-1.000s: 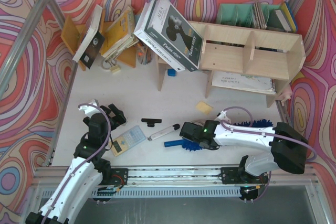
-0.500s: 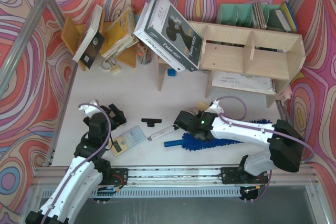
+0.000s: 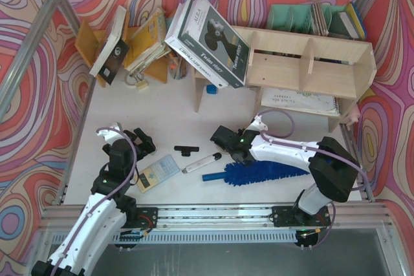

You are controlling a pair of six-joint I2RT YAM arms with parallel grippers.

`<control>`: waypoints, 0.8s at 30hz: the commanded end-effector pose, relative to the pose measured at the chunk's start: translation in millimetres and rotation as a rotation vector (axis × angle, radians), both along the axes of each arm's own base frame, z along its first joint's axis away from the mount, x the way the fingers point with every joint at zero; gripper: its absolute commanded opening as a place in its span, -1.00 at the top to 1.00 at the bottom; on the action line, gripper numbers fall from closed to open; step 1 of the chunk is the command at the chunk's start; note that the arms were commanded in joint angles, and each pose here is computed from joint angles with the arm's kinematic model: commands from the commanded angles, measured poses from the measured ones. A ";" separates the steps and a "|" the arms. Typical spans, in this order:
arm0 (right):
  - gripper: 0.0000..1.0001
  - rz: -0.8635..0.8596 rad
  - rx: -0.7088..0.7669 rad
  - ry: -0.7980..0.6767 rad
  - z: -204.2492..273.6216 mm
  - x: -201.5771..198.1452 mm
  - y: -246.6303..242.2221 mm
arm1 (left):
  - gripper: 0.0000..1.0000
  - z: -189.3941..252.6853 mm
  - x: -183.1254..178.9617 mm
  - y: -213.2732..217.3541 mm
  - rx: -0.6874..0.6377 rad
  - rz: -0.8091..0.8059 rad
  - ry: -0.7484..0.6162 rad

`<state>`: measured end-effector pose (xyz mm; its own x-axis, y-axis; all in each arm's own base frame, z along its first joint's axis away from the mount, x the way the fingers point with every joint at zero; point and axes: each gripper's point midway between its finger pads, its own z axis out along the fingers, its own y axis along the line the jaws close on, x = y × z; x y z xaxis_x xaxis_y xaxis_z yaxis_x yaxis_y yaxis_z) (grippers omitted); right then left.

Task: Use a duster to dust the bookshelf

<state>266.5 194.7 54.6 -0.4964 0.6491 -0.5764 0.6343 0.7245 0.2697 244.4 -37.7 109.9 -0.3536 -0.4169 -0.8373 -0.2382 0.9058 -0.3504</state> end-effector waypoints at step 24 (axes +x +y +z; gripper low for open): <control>-0.34 -0.098 -0.011 0.068 20.9 -65.7 -70.2 | -0.97 0.8 0.8 0.4 0.004 0.003 -0.010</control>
<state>228.5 161.4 76.3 -0.4799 0.7002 -0.5287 0.6716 0.6809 0.2922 244.3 -37.6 109.8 -0.3535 -0.4173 -0.8372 -0.2391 0.9056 -0.3504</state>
